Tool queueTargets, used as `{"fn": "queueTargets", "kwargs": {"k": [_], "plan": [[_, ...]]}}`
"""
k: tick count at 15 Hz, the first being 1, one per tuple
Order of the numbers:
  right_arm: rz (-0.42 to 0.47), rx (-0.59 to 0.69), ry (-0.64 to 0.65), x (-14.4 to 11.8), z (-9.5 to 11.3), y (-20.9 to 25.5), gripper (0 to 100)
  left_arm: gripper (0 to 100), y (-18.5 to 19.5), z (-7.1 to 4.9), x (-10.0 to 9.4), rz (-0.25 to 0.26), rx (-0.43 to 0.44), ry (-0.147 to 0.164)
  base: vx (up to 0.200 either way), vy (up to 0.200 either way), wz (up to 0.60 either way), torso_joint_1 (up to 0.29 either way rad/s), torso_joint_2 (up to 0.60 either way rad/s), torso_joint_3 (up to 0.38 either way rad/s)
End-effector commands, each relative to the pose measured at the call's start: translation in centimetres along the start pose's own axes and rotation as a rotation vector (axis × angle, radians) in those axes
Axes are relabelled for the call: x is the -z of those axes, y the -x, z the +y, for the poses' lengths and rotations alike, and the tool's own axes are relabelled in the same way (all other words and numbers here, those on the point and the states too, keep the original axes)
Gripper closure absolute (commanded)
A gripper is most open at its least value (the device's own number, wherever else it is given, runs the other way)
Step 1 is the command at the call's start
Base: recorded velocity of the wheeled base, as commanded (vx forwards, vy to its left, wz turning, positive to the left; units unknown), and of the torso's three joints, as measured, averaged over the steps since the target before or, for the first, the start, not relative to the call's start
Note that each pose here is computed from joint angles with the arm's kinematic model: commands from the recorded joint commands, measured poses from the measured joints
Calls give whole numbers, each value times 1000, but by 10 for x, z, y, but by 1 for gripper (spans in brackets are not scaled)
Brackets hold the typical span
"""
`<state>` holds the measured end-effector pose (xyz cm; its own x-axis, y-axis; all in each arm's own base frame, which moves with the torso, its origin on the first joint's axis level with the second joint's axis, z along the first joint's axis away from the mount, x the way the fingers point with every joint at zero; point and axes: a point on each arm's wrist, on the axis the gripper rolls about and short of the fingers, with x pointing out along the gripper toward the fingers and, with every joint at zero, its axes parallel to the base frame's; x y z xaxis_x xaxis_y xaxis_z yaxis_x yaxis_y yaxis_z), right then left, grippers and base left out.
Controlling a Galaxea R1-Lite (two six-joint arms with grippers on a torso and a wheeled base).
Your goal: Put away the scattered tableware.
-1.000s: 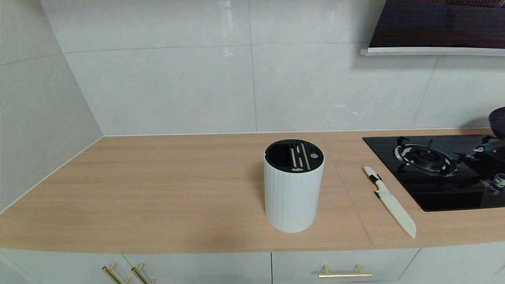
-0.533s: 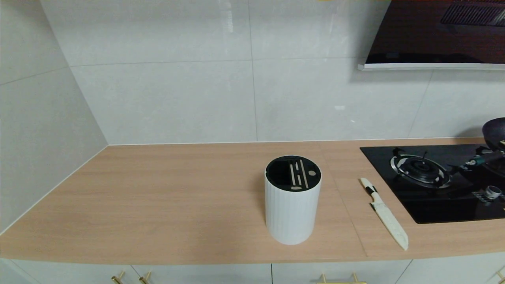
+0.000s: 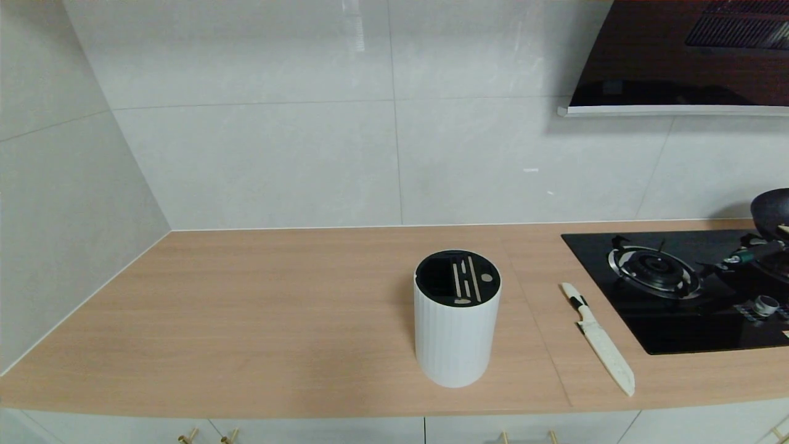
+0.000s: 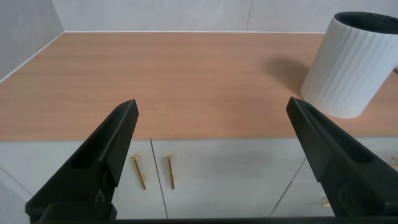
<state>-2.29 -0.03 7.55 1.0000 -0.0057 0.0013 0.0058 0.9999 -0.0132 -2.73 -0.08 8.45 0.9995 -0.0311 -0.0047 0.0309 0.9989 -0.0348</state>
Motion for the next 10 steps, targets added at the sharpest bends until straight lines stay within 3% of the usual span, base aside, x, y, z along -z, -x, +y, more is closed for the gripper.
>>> {"fn": "queueTargets", "kwargs": {"k": [1,2,4,7,10], "plan": [[0,-1,16,0,0,0,0,0,0,0,0,0,0,1,0,0,0,0,0,0],[-20,-2,23,-9,0,1,0,0,0,0,0,0,0,1,0,0,0,0,0,0],[-63,-24,-31,-72,-1,1,0,0,0,0,0,0,0,1,0,0,0,0,0,0],[144,-111,6,-123,2,-57,0,0,0,0,0,0,0,1,0,0,0,0,0,0],[319,-115,10,-142,7,-126,0,0,0,0,0,0,0,1,0,0,0,0,0,0]]}}
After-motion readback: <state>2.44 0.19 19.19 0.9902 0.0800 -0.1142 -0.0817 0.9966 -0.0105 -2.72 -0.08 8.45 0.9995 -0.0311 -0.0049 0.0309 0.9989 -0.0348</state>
